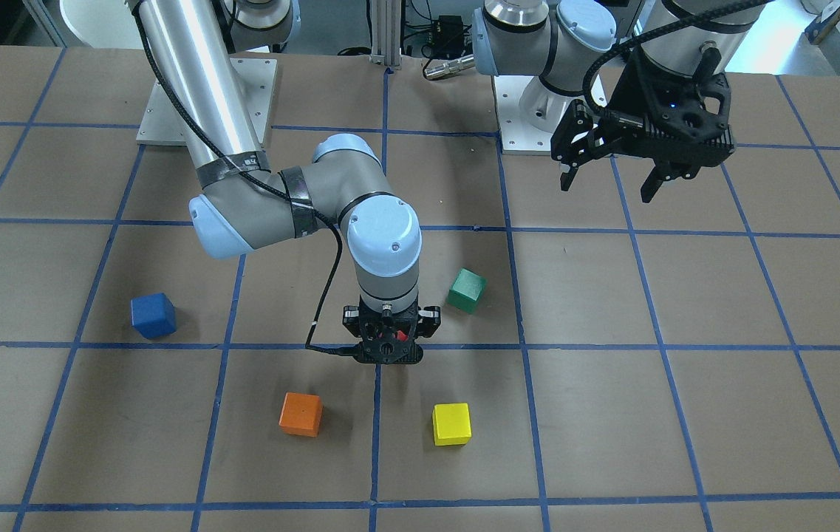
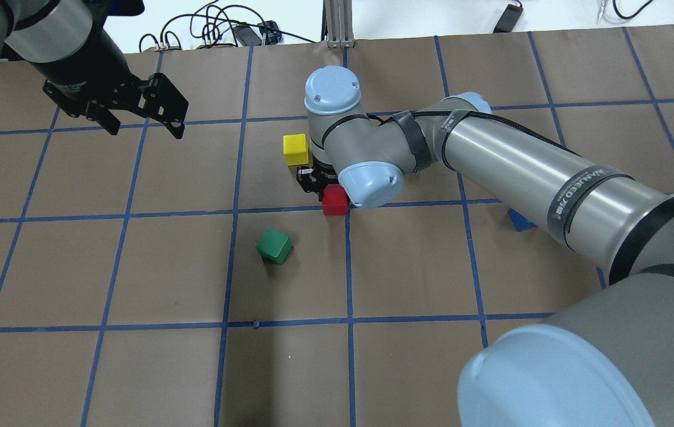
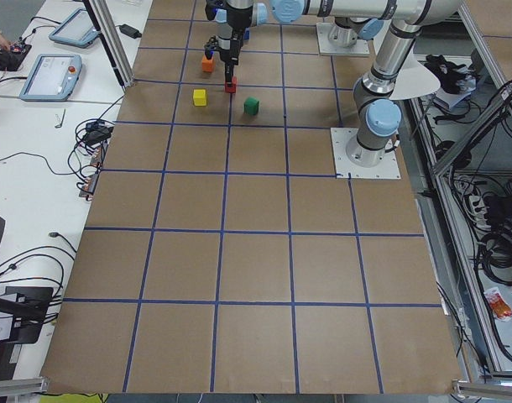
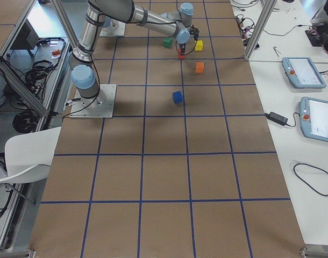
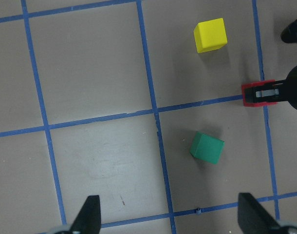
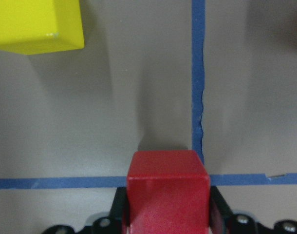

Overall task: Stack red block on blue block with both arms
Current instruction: 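Close the right gripper on the red cube and lift it, then carry the red cube with the right gripper over the blue cube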

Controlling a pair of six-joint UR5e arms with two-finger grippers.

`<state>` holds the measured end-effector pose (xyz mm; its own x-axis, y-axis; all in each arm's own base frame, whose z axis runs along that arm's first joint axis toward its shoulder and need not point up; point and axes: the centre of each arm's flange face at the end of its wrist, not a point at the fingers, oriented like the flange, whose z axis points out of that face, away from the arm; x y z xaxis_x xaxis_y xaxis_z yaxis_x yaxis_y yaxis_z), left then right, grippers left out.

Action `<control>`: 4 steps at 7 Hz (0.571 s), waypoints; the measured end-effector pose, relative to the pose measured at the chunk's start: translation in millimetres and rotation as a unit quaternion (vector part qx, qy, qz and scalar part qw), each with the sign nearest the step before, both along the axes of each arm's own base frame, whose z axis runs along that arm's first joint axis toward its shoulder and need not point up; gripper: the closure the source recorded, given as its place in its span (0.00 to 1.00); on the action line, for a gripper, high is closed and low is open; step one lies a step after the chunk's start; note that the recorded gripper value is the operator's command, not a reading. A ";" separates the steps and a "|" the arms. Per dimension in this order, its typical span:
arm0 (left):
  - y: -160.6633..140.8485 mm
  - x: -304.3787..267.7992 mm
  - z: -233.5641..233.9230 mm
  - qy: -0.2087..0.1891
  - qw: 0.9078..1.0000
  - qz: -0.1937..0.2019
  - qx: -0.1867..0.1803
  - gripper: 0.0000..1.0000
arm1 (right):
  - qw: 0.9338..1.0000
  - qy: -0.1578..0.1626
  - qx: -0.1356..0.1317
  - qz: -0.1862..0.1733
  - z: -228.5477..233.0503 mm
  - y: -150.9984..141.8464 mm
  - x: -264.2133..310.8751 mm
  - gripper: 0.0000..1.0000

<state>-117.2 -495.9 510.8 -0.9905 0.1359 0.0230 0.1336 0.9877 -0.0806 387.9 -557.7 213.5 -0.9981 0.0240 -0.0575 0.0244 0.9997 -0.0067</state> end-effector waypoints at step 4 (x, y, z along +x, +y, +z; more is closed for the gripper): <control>1.8 -2.0 2.5 0.009 1.000 -0.001 -0.004 0.00 | 0.999 -0.001 0.019 -0.028 98.8 -24.5 -44.1 1.00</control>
<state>-119.2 -494.0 513.3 -0.9895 0.1389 0.0404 0.1348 0.9867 -0.0912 343.8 -582.2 312.2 -0.9950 0.0818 -0.0576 0.0801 0.9963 0.0314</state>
